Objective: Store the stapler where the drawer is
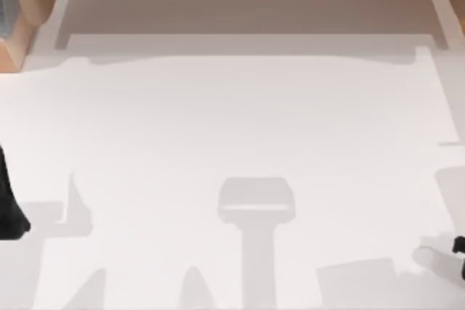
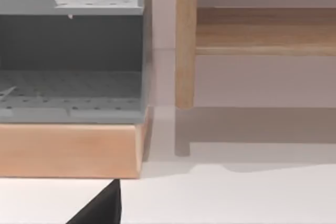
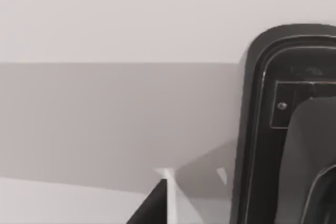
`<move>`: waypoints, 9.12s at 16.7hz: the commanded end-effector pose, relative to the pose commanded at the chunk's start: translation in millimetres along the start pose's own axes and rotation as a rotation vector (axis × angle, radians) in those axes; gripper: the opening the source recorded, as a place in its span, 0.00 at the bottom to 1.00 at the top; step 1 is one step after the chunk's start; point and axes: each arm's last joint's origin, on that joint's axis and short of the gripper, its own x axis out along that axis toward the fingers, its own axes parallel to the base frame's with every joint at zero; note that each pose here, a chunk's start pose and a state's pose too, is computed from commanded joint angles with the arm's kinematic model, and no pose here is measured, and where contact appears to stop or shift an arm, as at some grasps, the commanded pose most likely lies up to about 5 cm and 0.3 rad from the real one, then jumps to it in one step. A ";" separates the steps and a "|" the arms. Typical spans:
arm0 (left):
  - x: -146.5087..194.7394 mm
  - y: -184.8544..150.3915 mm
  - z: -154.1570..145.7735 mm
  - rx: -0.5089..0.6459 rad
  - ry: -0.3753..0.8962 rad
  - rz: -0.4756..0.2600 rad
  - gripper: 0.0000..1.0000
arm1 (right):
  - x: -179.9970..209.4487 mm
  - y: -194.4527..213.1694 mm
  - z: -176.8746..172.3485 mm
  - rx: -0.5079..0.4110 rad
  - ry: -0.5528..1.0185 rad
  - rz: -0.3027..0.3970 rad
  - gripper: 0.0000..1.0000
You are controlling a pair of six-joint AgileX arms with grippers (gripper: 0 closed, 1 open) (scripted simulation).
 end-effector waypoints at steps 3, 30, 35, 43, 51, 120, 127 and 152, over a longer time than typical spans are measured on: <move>0.0 0.0 0.0 0.000 0.000 0.000 1.00 | 0.0 0.0 0.0 0.000 0.000 0.000 0.32; 0.0 0.0 0.0 0.000 0.000 0.000 1.00 | -31.2 0.6 1.8 -0.001 -0.005 0.004 0.00; 0.0 0.0 0.0 0.000 0.000 0.000 1.00 | -69.3 11.9 41.2 -0.063 -0.097 0.055 0.00; 0.0 0.0 0.0 0.000 0.000 0.000 1.00 | -171.8 15.6 178.6 -0.209 -0.337 0.097 0.00; 0.0 0.0 0.0 0.000 0.000 0.000 1.00 | -137.8 -36.5 315.4 -0.348 -0.308 0.040 0.00; 0.0 0.0 0.0 0.000 0.000 0.000 1.00 | -114.8 -212.3 337.7 -0.732 -0.911 -0.471 1.00; 0.0 0.0 0.0 0.000 0.000 0.000 1.00 | -30.2 -285.1 251.9 -0.889 -1.142 -0.942 1.00; 0.0 0.0 0.0 0.000 0.000 0.000 1.00 | 27.8 -145.3 152.3 -1.530 -1.526 -0.967 1.00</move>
